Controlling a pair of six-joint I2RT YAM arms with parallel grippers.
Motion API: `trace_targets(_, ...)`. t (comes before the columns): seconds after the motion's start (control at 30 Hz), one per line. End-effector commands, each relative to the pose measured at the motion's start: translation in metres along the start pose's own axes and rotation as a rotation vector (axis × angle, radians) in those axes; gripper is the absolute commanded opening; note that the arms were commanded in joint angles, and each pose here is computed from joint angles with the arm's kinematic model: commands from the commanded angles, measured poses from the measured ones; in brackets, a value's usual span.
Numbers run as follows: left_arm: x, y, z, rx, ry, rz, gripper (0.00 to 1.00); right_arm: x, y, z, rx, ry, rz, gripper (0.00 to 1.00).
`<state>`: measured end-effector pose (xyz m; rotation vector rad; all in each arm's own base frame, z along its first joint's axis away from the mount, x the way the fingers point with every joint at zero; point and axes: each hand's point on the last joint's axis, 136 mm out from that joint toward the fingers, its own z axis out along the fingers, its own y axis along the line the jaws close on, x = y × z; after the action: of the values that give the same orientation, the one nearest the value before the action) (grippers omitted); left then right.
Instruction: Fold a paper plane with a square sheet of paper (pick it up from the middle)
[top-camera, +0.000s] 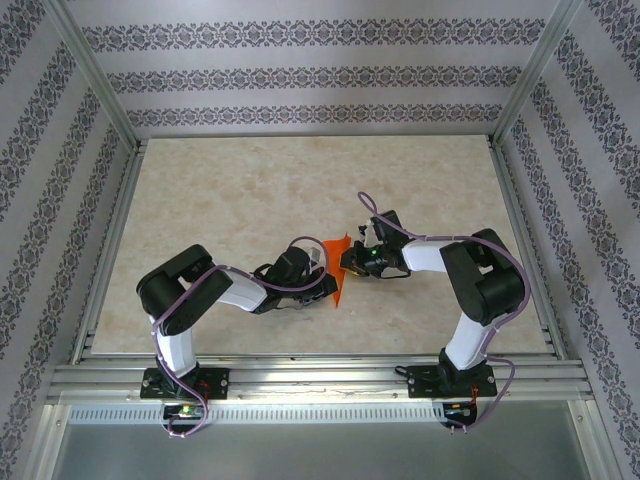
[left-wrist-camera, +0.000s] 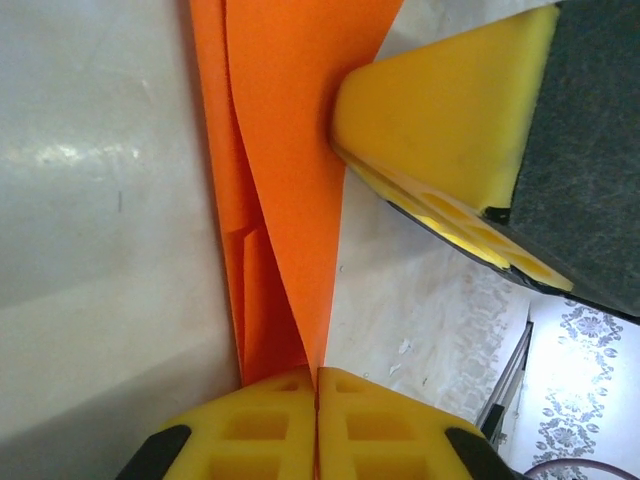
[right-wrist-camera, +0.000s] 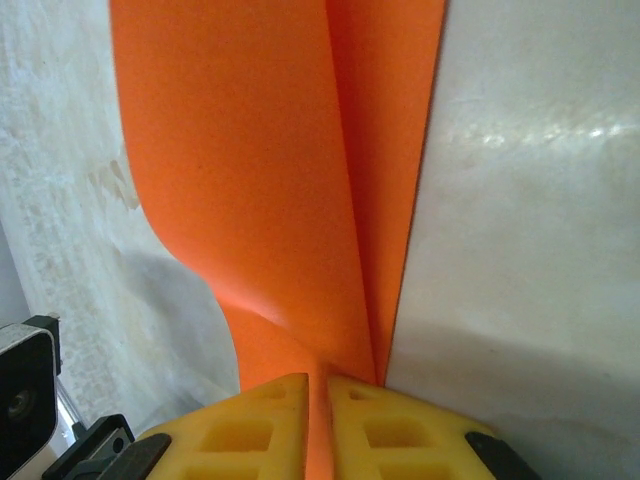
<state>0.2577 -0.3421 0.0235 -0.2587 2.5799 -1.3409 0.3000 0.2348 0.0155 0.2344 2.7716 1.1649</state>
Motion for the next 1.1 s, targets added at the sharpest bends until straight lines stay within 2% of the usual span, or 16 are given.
trace_targets(0.0, 0.038, 0.037, -0.007, -0.126, 0.130, -0.043, 0.12, 0.014, -0.025, 0.006, 0.104, 0.037, 0.023, 0.15)
trace_targets(0.13, 0.042, 0.032, -0.008, -0.108, 0.155, -0.039, 0.11, 0.014, -0.025, 0.005, 0.110, 0.039, 0.020, 0.15)
trace_targets(0.33, 0.045, 0.029, -0.006, -0.095, 0.175, -0.031, 0.00, 0.014, -0.025, 0.006, 0.115, 0.036, 0.021, 0.15)
trace_targets(0.4, 0.046, 0.028, -0.005, -0.087, 0.184, -0.033, 0.00, 0.014, -0.024, 0.006, 0.112, 0.038, 0.022, 0.15)
trace_targets(0.53, 0.048, 0.030, -0.006, -0.091, 0.185, -0.041, 0.10, 0.013, -0.024, 0.005, 0.117, 0.037, 0.016, 0.15)
trace_targets(0.63, 0.049, 0.029, -0.009, -0.094, 0.192, -0.037, 0.13, 0.013, -0.024, 0.005, 0.121, 0.038, 0.015, 0.15)
trace_targets(0.77, 0.052, 0.029, -0.009, -0.093, 0.205, -0.037, 0.12, 0.013, -0.024, 0.005, 0.121, 0.040, 0.016, 0.15)
trace_targets(0.9, 0.054, 0.031, -0.009, -0.100, 0.211, -0.034, 0.00, 0.013, -0.024, 0.006, 0.121, 0.041, 0.016, 0.15)
trace_targets(1.0, 0.054, 0.030, -0.008, -0.094, 0.210, -0.035, 0.01, 0.013, -0.023, 0.005, 0.121, 0.041, 0.015, 0.15)
trace_targets(1.07, 0.054, 0.029, -0.009, -0.093, 0.210, -0.034, 0.06, 0.014, -0.023, 0.005, 0.121, 0.043, 0.016, 0.15)
